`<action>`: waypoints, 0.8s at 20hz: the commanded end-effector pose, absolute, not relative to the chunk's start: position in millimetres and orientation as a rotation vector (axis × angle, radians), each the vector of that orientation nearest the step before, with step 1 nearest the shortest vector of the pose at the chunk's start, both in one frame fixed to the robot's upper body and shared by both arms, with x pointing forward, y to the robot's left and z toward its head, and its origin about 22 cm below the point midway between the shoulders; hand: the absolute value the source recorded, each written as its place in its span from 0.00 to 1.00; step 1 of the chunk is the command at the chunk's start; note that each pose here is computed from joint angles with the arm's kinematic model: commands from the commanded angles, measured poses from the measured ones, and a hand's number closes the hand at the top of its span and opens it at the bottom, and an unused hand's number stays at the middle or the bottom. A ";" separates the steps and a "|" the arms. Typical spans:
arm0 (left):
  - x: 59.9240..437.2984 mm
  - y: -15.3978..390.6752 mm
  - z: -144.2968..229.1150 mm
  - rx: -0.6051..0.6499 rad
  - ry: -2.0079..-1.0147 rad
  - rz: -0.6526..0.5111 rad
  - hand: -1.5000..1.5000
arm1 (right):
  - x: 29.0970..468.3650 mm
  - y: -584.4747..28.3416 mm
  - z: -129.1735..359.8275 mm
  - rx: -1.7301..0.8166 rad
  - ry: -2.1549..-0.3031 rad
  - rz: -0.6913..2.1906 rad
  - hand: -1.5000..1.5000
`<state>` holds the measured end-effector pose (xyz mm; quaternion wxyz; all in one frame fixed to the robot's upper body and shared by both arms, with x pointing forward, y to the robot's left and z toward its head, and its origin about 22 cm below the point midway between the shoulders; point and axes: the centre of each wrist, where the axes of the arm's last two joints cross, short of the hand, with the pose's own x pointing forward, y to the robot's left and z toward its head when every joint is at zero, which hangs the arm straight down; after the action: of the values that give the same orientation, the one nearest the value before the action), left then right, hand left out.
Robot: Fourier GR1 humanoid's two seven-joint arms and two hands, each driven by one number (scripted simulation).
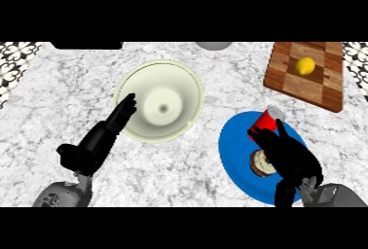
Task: Pick the cupcake from the plate and place it in the bowl
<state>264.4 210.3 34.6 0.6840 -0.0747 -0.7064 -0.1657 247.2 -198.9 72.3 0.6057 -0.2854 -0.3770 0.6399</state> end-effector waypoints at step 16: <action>269.8 198.4 22.1 -0.169 -1.593 -0.378 0.50 | 266.9 -211.7 28.4 -0.616 -1.021 1.497 1.00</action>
<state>265.6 201.9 34.6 0.6819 -0.0750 -0.7080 -0.1679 265.2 -208.2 36.1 0.5893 -0.2597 -0.4191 0.6401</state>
